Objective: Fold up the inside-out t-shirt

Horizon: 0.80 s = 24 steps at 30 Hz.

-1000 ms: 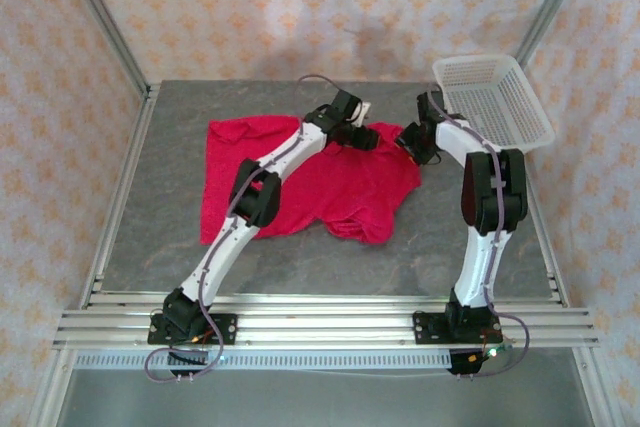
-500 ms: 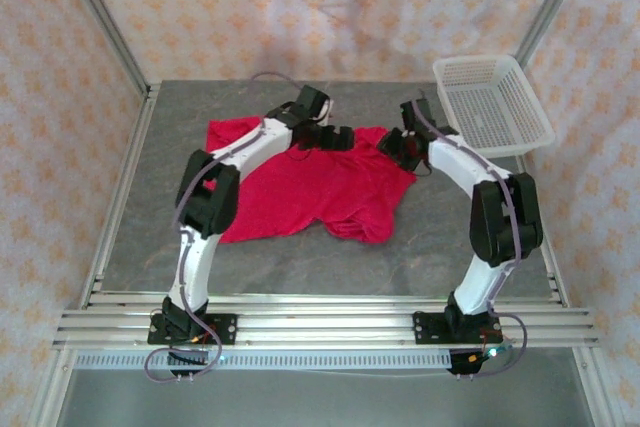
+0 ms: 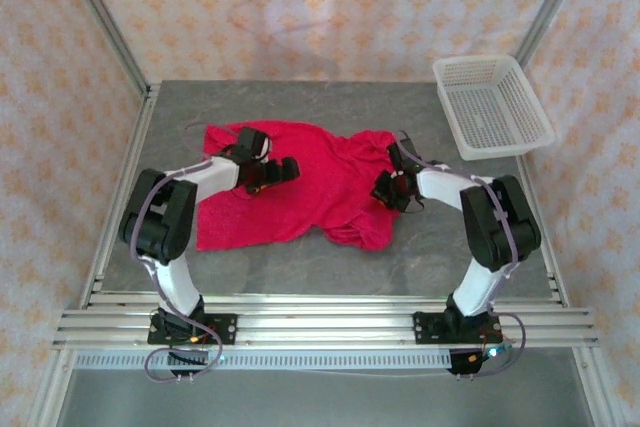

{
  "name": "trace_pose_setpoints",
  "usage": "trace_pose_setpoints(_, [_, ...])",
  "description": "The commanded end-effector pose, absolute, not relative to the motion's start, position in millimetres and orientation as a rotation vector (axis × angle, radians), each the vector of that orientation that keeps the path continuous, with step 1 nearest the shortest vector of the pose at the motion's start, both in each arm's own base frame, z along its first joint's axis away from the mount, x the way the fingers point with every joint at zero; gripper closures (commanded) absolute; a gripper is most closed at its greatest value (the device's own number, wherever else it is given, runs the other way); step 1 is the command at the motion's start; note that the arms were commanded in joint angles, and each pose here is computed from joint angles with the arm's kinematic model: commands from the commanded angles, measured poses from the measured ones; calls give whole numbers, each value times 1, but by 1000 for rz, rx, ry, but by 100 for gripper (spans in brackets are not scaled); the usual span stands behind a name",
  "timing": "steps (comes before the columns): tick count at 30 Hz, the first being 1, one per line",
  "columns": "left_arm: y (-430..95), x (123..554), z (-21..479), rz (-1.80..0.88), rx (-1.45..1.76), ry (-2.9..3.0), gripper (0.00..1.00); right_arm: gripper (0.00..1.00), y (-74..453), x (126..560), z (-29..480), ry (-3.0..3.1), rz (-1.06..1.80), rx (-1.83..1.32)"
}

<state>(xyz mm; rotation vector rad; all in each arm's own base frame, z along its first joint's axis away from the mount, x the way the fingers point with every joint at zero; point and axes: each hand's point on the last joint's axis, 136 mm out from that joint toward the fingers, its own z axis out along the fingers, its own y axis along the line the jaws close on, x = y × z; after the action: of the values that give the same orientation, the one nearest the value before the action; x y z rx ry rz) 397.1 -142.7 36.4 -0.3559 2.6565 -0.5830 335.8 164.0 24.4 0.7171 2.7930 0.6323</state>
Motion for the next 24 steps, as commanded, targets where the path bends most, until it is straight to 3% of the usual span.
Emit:
trace_pose_setpoints(1, [-117, 329, -5, -503, -508, 2834, 0, 81, 151, 288, 18, 2891, 510, 697])
trace_pose_setpoints(6, [-93, 290, 8, -392, -497, 2857, 0, 80, 143, 261, 40, 2874, 507, 662])
trace_pose_setpoints(12, [-106, 341, 72, -454, -391, 2689, 0, 73, 119, 315, 105, 2662, 362, 552])
trace_pose_setpoints(20, [-194, 391, 127, -520, -45, 2608, 36, 68, 130, 384, 96, 2675, 386, 564])
trace_pose_setpoints(24, [-233, 394, 125, -561, 86, 2612, 44, 63, 135, 403, 83, 2700, 367, 579])
